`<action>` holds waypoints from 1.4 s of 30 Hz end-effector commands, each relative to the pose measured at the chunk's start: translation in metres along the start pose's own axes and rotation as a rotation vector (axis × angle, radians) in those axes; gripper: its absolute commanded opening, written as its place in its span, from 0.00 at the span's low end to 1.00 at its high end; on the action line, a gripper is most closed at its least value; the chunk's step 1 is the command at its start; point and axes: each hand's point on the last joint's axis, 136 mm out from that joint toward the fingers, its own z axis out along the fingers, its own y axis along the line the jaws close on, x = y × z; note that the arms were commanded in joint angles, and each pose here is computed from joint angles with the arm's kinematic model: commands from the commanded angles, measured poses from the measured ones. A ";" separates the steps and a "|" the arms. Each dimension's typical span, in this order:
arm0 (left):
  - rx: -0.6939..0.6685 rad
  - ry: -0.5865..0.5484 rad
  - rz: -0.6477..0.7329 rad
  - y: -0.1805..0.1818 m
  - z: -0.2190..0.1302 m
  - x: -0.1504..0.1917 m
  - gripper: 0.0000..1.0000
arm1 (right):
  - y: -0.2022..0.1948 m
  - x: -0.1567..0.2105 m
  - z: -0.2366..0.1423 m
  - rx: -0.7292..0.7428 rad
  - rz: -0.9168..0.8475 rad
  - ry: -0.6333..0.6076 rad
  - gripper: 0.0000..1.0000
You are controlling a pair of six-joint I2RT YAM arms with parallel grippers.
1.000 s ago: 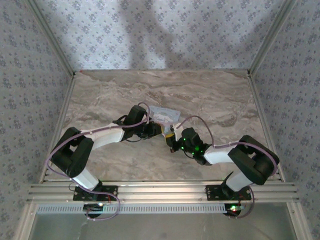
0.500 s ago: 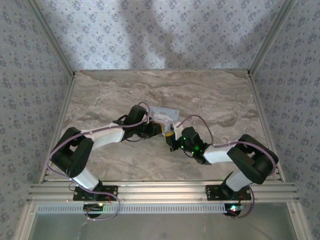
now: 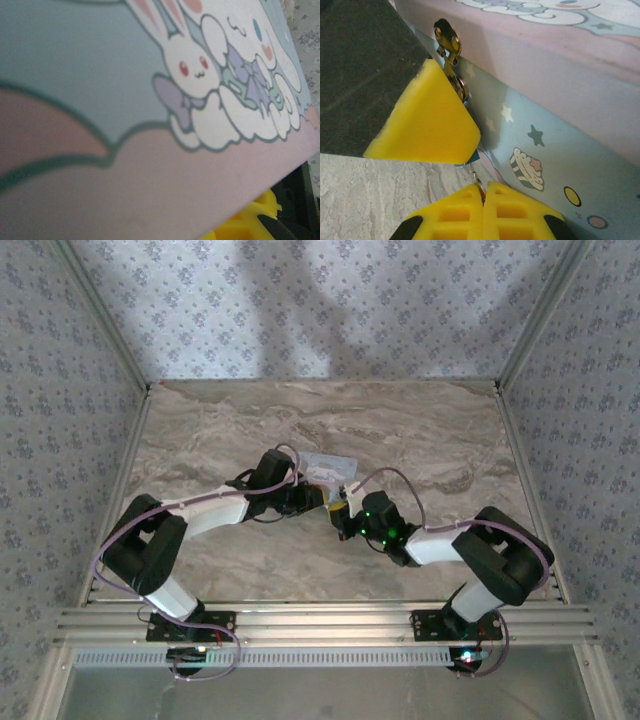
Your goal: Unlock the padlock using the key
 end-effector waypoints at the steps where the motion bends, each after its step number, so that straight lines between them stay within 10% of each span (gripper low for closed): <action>1: 0.086 0.027 0.044 -0.030 -0.002 0.002 0.15 | 0.013 -0.050 0.004 -0.050 -0.024 -0.135 0.00; 15: 0.099 0.030 0.040 -0.033 -0.001 0.001 0.15 | 0.016 -0.090 0.004 -0.087 -0.030 -0.224 0.00; 42: 0.042 0.025 0.021 0.002 0.026 -0.010 0.33 | -0.009 0.012 0.022 -0.024 0.153 -0.034 0.00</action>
